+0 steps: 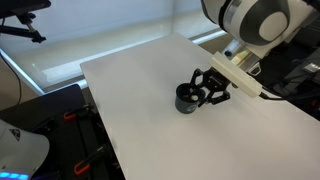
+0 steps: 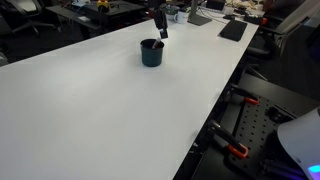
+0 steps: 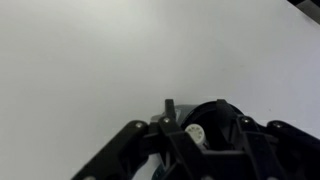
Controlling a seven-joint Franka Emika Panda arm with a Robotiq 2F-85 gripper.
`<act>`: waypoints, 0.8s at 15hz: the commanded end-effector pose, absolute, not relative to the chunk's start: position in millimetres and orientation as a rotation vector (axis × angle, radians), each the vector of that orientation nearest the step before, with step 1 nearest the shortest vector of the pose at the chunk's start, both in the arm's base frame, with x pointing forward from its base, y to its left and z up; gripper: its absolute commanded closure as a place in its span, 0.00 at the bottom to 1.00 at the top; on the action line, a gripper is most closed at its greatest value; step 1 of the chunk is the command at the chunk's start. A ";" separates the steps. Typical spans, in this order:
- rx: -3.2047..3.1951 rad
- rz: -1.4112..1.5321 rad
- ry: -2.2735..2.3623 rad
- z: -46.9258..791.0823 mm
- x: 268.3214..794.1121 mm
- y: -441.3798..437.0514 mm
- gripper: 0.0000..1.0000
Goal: Remove the marker from the mug.
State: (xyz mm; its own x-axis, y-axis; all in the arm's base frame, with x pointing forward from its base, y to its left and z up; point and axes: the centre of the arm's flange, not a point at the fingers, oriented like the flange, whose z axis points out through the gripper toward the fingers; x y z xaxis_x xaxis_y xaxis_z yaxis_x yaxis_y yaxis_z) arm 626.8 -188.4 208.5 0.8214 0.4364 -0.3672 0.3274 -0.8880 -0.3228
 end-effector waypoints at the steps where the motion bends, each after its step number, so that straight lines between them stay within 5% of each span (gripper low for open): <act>1: -2.794 0.647 -0.587 226.8 619.1 -181.1 0.20; 4: -2.785 0.638 -0.599 227.7 620.1 -178.9 0.01; 12: -2.762 0.585 -0.664 225.6 623.6 -176.4 0.00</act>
State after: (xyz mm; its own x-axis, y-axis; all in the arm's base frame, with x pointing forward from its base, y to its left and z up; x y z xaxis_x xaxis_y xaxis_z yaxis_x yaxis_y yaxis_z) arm 630.8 -182.6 218.7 0.8188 0.4554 -0.3497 0.3531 -0.8796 -0.3186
